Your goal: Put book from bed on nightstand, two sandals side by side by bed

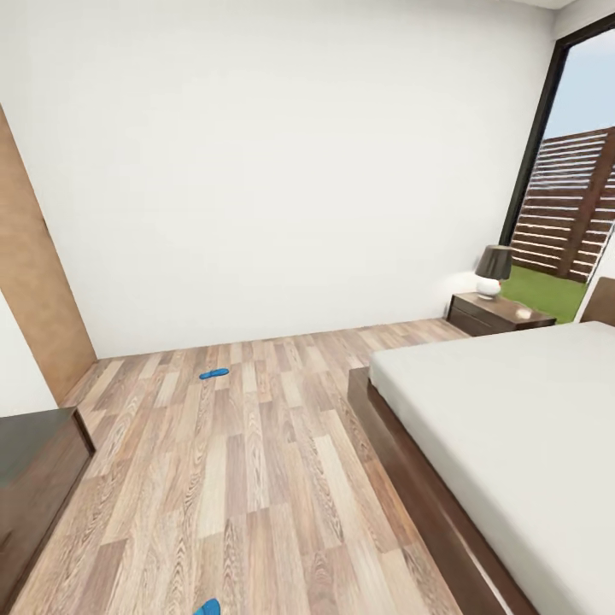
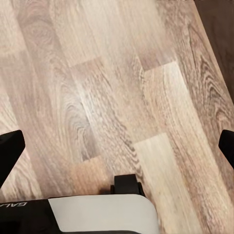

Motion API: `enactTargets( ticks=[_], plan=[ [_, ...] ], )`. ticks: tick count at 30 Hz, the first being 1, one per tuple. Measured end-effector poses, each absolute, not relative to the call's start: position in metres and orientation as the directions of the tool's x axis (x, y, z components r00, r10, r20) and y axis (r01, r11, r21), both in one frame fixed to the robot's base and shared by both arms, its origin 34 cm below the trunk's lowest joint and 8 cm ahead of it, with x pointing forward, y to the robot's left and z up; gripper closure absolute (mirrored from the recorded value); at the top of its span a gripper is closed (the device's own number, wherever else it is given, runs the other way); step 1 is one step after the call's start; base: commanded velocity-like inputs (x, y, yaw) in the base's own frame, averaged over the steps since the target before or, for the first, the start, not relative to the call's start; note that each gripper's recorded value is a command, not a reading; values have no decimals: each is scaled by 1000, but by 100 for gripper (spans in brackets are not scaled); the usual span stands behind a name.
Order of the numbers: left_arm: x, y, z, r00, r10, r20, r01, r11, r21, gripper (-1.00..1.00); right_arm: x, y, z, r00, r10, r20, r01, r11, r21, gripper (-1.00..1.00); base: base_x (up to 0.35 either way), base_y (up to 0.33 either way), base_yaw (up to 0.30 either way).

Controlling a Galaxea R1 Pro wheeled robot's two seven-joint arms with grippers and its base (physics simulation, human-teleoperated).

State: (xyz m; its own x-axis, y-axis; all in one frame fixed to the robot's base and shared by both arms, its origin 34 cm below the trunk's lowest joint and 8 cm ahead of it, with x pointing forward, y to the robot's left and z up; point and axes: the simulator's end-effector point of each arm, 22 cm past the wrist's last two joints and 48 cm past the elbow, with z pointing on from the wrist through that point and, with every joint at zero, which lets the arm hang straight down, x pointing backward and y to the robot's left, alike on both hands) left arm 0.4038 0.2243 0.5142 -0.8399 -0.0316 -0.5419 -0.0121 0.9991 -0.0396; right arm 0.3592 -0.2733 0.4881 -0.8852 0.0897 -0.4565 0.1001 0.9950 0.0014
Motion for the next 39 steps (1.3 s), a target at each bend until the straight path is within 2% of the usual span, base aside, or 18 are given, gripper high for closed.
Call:
enactTargets(
  ticks=[39],
  plan=[
    [404,225,514,-839,-35,-543,-15,999,-41,-100,359,-276,488,-885,90,-457,103,995,-2,-100,0,0,281]
  ],
)
